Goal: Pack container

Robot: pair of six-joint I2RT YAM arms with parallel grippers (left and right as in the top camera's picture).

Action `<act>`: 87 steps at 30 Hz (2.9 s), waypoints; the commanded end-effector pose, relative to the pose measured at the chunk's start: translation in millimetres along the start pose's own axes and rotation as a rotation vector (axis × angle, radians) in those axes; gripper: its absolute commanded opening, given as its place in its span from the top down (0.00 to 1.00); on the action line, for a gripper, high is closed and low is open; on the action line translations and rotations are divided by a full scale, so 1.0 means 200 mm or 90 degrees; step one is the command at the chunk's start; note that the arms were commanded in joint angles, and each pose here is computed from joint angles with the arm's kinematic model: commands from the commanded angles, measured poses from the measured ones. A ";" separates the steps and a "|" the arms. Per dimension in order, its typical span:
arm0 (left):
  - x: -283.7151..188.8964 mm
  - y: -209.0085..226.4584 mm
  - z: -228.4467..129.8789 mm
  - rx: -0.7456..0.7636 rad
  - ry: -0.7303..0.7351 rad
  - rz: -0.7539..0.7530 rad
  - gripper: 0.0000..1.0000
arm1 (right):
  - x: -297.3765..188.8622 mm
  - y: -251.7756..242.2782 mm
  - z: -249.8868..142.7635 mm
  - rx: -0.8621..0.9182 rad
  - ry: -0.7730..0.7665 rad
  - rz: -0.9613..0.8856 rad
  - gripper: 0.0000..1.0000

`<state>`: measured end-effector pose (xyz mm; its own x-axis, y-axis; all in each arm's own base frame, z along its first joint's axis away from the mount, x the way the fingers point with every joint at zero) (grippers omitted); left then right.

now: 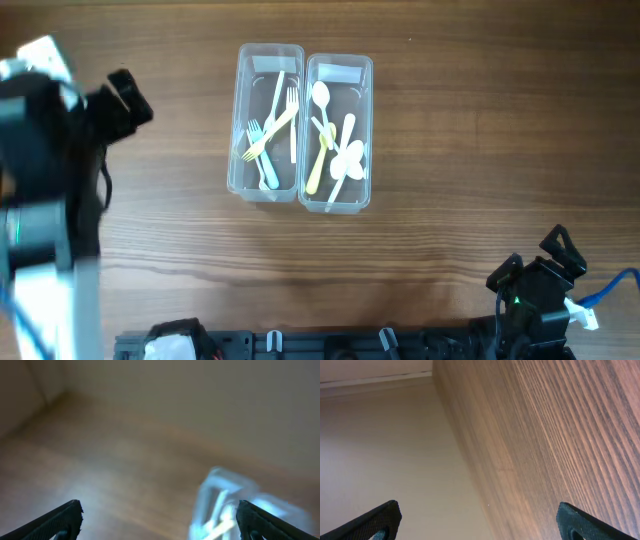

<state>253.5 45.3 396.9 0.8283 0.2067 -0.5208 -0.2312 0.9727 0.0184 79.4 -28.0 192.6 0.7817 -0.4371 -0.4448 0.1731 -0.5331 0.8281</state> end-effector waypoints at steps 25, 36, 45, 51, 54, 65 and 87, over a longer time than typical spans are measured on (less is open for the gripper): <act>-0.13 -0.19 -1.05 0.049 -0.375 -0.246 0.00 | -0.01 0.01 0.01 0.009 -0.004 0.011 0.00; 0.10 -0.13 -1.29 0.177 -0.307 -0.136 0.00 | -0.01 0.01 0.01 0.008 -0.004 0.011 0.00; 0.10 -0.13 -1.29 0.300 -0.325 -0.105 0.00 | -0.01 0.01 0.01 0.008 -0.004 0.011 0.00; 0.10 -0.13 -1.29 0.300 -0.324 -0.105 0.00 | -0.01 0.01 0.00 0.009 -0.004 0.011 0.00; 0.10 -0.13 -1.29 0.300 -0.324 -0.105 0.00 | -0.01 0.01 0.01 0.008 -0.004 0.011 0.00; 0.10 -0.13 -1.29 0.300 -0.324 -0.105 0.00 | -0.01 -0.02 0.03 -0.013 -0.026 -0.013 0.00; 0.10 -0.13 -1.29 0.300 -0.324 -0.105 0.00 | -0.06 0.18 -0.31 -0.990 0.192 0.402 0.00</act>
<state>145.2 -3.6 167.6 0.9952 -0.0373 -0.0908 0.0693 0.9223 0.3803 107.8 -1.1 261.9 0.9960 -0.0891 0.0061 0.0707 0.8276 0.5568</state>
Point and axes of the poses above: each gripper's point midway between its finger pads, its own x axis out along the fingers, its own y axis along the line the jaws close on, z = x × y, the point moved 10 cm from there along -x, back along the fingers, and after that the axes turned 13 degrees about x, right-handed, at the moved point
